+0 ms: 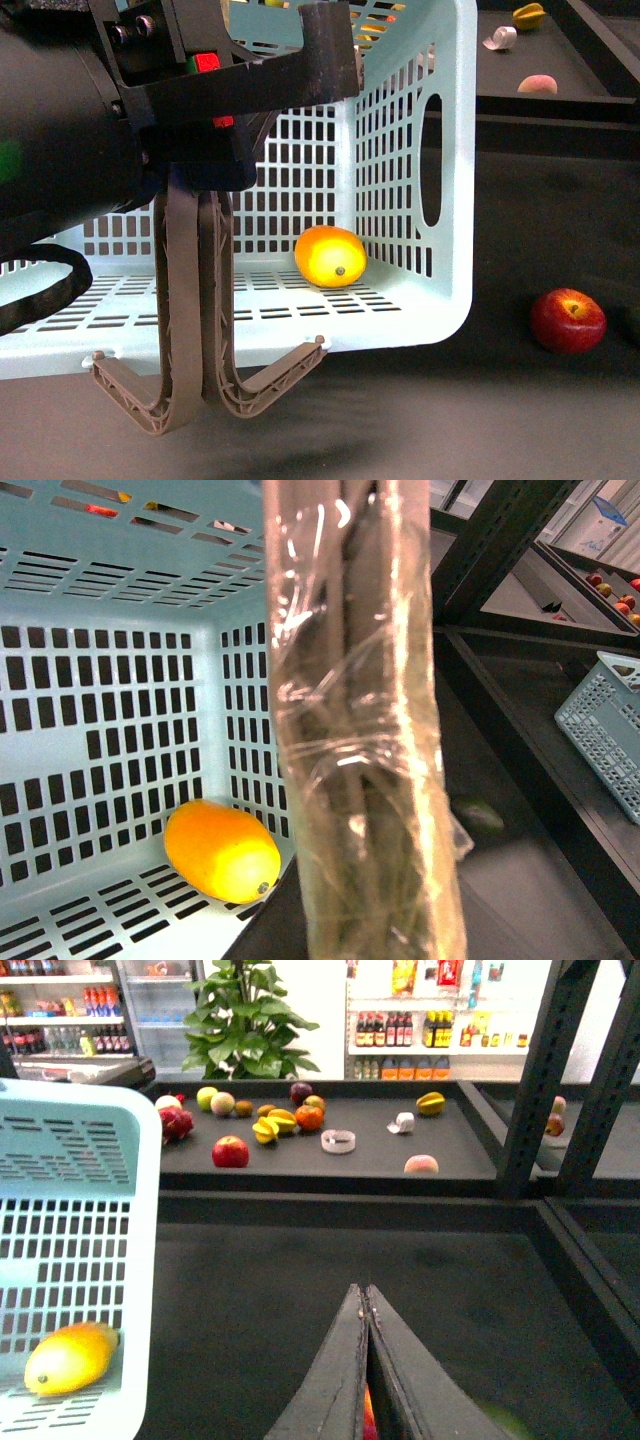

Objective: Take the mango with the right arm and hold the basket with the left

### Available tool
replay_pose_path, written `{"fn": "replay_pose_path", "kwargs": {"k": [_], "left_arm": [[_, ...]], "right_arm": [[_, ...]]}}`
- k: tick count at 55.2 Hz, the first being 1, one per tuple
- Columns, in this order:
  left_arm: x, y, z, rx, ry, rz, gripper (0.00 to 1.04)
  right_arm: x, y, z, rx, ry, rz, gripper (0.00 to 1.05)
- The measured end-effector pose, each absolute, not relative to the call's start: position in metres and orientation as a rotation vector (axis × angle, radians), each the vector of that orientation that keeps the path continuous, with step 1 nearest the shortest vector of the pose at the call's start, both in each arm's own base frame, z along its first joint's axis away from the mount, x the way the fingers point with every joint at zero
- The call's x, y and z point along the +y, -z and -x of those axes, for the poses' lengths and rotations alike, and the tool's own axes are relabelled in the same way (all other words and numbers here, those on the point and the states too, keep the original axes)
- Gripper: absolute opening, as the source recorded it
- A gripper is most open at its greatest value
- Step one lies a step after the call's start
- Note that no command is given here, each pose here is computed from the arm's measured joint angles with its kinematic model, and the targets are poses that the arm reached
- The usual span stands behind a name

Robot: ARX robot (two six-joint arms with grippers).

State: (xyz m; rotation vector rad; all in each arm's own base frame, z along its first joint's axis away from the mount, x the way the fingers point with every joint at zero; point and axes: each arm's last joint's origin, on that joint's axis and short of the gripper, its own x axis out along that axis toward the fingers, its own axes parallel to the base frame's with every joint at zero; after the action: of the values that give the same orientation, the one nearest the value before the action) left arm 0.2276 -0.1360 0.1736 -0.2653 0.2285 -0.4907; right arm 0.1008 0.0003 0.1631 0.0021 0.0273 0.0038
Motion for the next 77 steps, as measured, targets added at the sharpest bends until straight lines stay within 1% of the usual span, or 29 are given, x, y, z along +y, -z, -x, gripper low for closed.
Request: {"fn": "replay_pose_path", "kwargs": {"k": [5,39,42,50,53,54,60,67,68,72,74,77], "left_arm": [[-0.136,-0.174,-0.228,0.229,0.488,0.266,0.09],[-0.136,-0.174,-0.228,0.229,0.489,0.265,0.09],[-0.136,-0.174,-0.228,0.229,0.490,0.265,0.09],[-0.136,-0.174,-0.228,0.229,0.489,0.265,0.09],[-0.136,-0.173,-0.228,0.227,0.480,0.262,0.09],[-0.136,-0.173,-0.228,0.220,0.425,0.241,0.09],[-0.134,-0.168,-0.240,0.231,0.234,0.210,0.09],[-0.123,-0.164,-0.267,0.244,0.030,0.303,0.09],[-0.121,-0.164,-0.270,0.244,0.017,0.315,0.09],[-0.112,-0.162,-0.286,0.246,-0.078,0.397,0.09],[-0.107,-0.161,-0.292,0.248,-0.119,0.428,0.09],[-0.099,-0.158,-0.302,0.250,-0.179,0.510,0.09]], "right_arm": [[0.000,-0.165,-0.098,-0.005,-0.004,-0.002,0.02],[0.000,-0.165,-0.098,-0.002,-0.003,-0.002,0.02],[0.000,-0.165,-0.098,-0.002,-0.003,0.000,0.08],[0.000,-0.165,-0.098,-0.002,-0.003,-0.001,0.33],[0.000,-0.165,-0.098,-0.002,-0.003,0.000,0.40],[0.000,-0.165,-0.098,-0.002,-0.003,0.000,0.45],[0.000,-0.165,-0.098,-0.002,-0.004,0.000,0.61],[0.000,-0.165,-0.098,-0.003,-0.003,-0.001,0.82],[0.000,-0.165,-0.098,-0.003,-0.003,0.000,0.84],[0.000,-0.165,-0.098,-0.003,-0.003,-0.001,0.96],[0.000,-0.165,-0.098,-0.003,-0.003,-0.001,0.99],[0.000,-0.165,-0.098,-0.003,-0.003,0.000,0.97]]}}
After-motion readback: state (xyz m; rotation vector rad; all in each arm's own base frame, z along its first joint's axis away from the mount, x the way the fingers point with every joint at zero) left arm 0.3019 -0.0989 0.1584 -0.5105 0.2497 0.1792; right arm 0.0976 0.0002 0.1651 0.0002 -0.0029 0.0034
